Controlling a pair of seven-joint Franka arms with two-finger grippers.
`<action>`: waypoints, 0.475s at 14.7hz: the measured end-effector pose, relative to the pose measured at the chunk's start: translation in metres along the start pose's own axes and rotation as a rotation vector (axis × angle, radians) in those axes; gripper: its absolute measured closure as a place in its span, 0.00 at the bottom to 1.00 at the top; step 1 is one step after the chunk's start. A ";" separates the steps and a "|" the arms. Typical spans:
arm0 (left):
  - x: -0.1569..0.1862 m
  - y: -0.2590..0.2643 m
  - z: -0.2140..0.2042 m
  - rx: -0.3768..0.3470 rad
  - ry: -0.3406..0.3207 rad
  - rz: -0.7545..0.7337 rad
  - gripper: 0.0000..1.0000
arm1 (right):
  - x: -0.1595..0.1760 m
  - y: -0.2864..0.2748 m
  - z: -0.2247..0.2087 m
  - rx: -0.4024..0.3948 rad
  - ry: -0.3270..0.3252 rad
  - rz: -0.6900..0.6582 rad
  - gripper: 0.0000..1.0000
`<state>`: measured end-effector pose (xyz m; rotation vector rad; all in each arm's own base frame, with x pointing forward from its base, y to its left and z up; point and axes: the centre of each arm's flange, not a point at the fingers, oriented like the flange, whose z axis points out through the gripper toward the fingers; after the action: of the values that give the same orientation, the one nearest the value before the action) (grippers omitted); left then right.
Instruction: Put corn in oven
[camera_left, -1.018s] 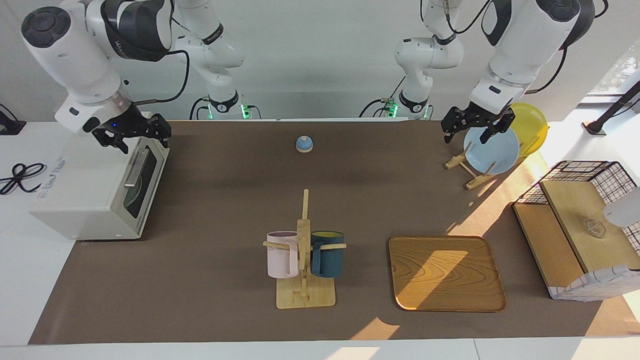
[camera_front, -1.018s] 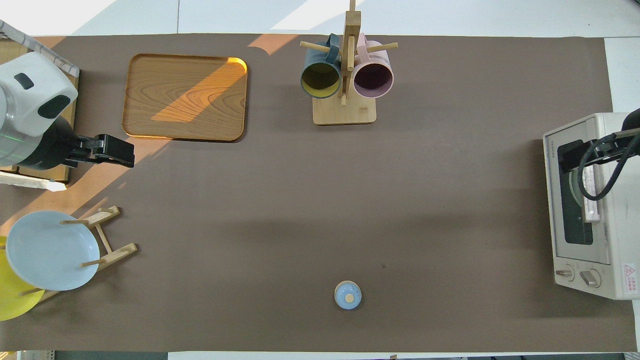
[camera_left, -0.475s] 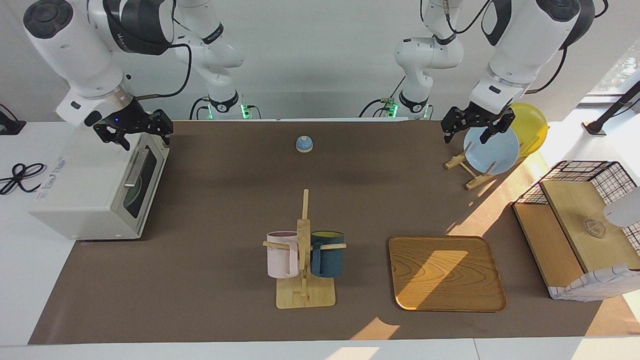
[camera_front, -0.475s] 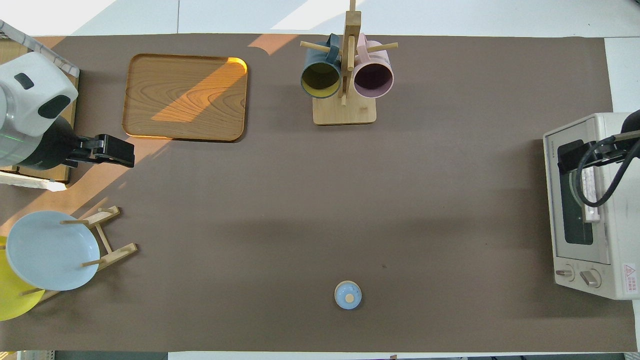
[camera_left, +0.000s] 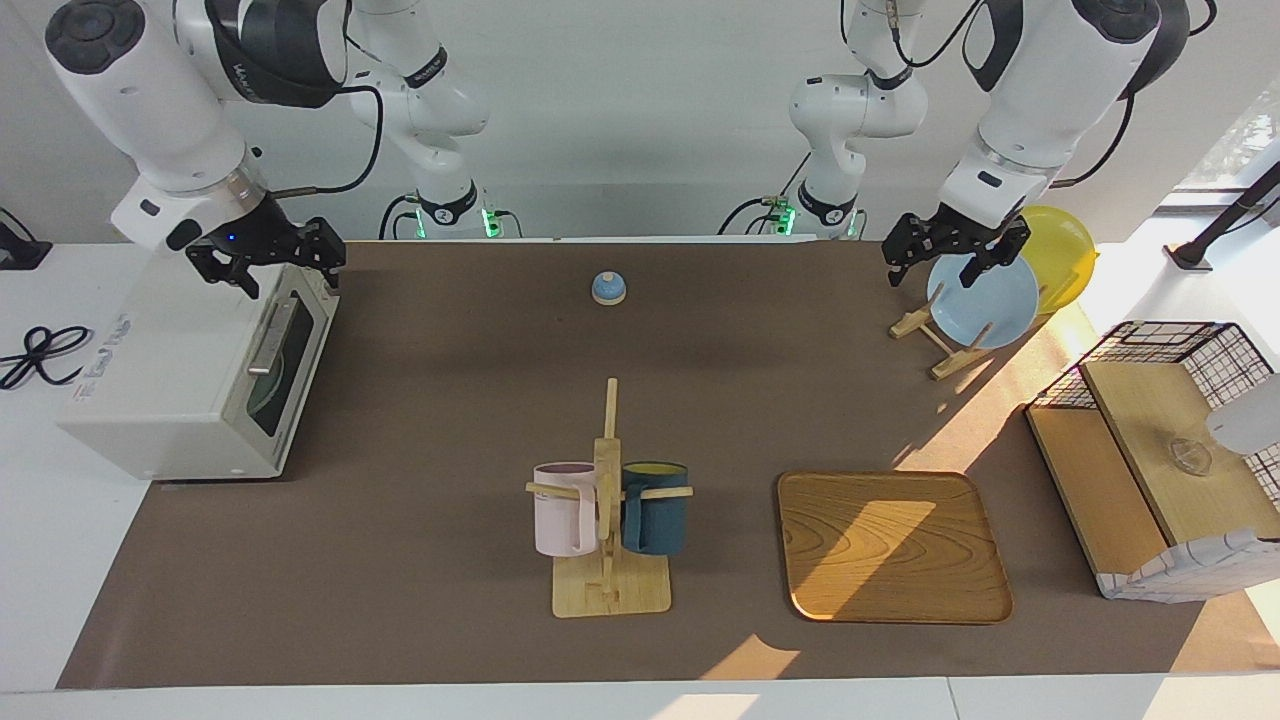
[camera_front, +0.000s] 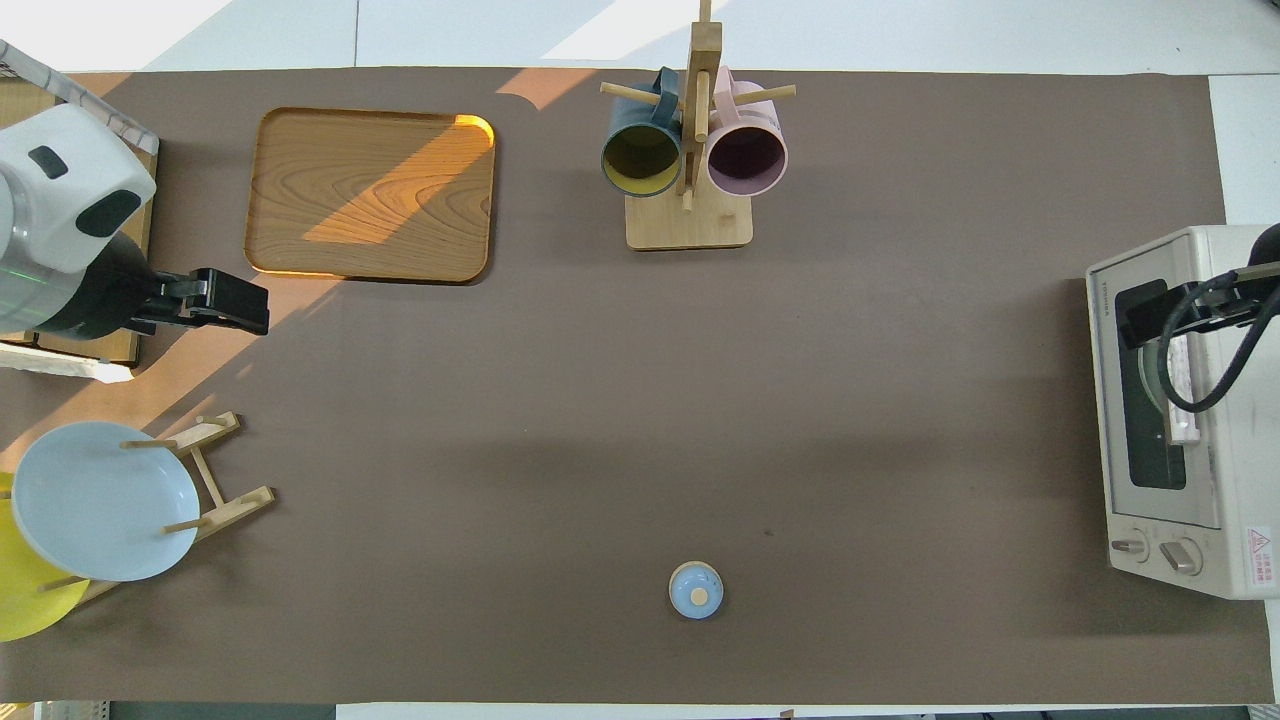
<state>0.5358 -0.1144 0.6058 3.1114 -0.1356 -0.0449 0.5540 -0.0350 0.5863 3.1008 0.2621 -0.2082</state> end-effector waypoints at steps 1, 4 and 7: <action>0.000 0.000 0.000 0.000 0.000 0.000 0.00 | 0.000 0.000 0.000 0.000 0.000 -0.001 0.00; 0.000 0.000 0.000 0.000 0.000 0.000 0.00 | 0.001 -0.007 -0.001 -0.002 0.001 -0.012 0.00; 0.000 0.000 0.000 0.000 0.000 0.000 0.00 | 0.003 -0.016 -0.001 -0.004 0.001 -0.028 0.00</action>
<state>0.5358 -0.1144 0.6058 3.1114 -0.1356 -0.0449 0.5547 -0.0188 0.5867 3.0952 0.3049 -0.2063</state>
